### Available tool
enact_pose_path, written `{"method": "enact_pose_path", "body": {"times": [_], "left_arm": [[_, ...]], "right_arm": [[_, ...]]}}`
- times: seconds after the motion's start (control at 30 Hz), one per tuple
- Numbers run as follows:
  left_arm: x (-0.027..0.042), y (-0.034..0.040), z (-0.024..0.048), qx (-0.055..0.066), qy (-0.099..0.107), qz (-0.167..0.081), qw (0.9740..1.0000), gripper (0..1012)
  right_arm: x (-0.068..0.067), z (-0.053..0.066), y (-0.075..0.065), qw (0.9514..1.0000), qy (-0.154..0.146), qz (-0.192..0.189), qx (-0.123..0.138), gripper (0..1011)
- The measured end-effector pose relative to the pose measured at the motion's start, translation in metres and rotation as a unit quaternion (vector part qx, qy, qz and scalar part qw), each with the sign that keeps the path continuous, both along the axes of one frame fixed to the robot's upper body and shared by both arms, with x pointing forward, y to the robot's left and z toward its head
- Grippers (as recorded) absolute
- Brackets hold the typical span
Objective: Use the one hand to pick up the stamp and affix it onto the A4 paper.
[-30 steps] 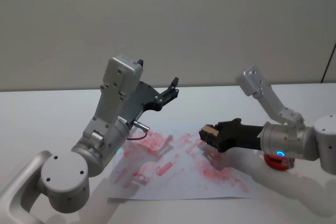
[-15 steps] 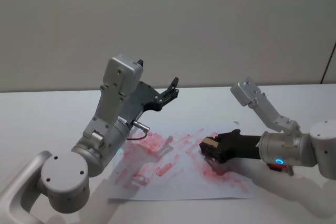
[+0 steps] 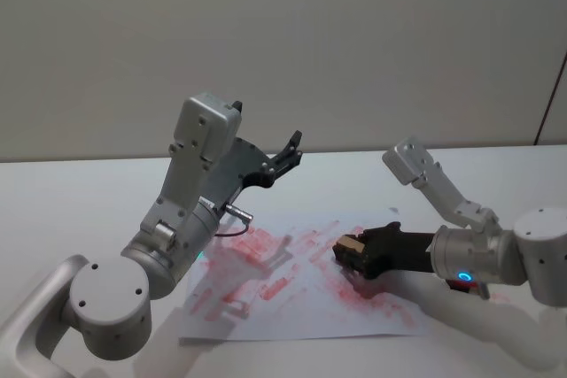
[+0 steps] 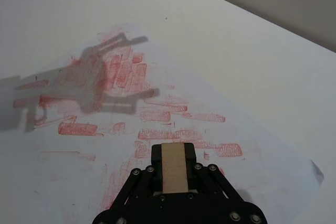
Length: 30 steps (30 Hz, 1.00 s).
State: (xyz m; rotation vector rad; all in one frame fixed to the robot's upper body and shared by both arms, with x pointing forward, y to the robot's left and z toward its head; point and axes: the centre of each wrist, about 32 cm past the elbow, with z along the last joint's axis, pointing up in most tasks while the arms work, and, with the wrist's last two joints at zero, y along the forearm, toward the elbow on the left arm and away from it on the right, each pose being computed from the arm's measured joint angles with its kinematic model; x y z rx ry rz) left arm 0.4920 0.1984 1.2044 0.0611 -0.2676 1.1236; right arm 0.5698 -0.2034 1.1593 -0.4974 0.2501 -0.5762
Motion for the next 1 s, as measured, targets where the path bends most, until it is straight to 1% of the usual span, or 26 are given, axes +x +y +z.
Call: {"method": "enact_pose_path", "body": {"times": [0.23,0.33,0.43,0.47,0.57,0.63,0.67,0.77,0.87,1.0], "left_arm": [[0.0000,0.0000,0.0000,0.000,0.000,0.000,1.0000,1001],[0.0000,0.0000,0.0000,0.000,0.000,0.000,1.0000,1001],[0.0000,0.0000,0.0000,0.000,0.000,0.000,1.0000,1001],[0.0000,0.0000,0.0000,0.000,0.000,0.000,1.0000,1001],[0.0000,0.0000,0.0000,0.000,0.000,0.000,1.0000,1001],[0.0000,0.0000,0.0000,0.000,0.000,0.000,1.0000,1001],[0.0000,0.0000,0.0000,0.000,0.000,0.000,1.0000,1001],[0.0000,0.0000,0.0000,0.000,0.000,0.000,1.0000,1001],[0.0000,0.0000,0.0000,0.000,0.000,0.000,1.0000,1001],[0.0000,0.0000,0.0000,0.000,0.000,0.000,1.0000,1001]], "right_arm": [[0.000,0.000,0.002,0.9997,-0.024,-0.001,0.005,220],[-0.001,0.002,0.003,0.9992,-0.038,-0.004,0.009,220],[-0.001,0.005,0.003,0.9984,-0.055,-0.007,0.015,220],[-0.002,0.009,0.003,0.9975,-0.067,-0.010,0.021,220],[-0.003,0.014,0.002,0.9959,-0.084,-0.014,0.030,220],[-0.005,0.019,0.000,0.9940,-0.101,-0.020,0.038,220],[-0.006,0.023,-0.001,0.9922,-0.114,-0.026,0.045,220],[-0.010,0.028,-0.004,0.9893,-0.131,-0.036,0.054,220],[-0.017,0.035,-0.010,0.9843,-0.154,-0.056,0.066,220],[-0.026,0.040,-0.017,0.9799,-0.169,-0.075,0.075,220]]}}
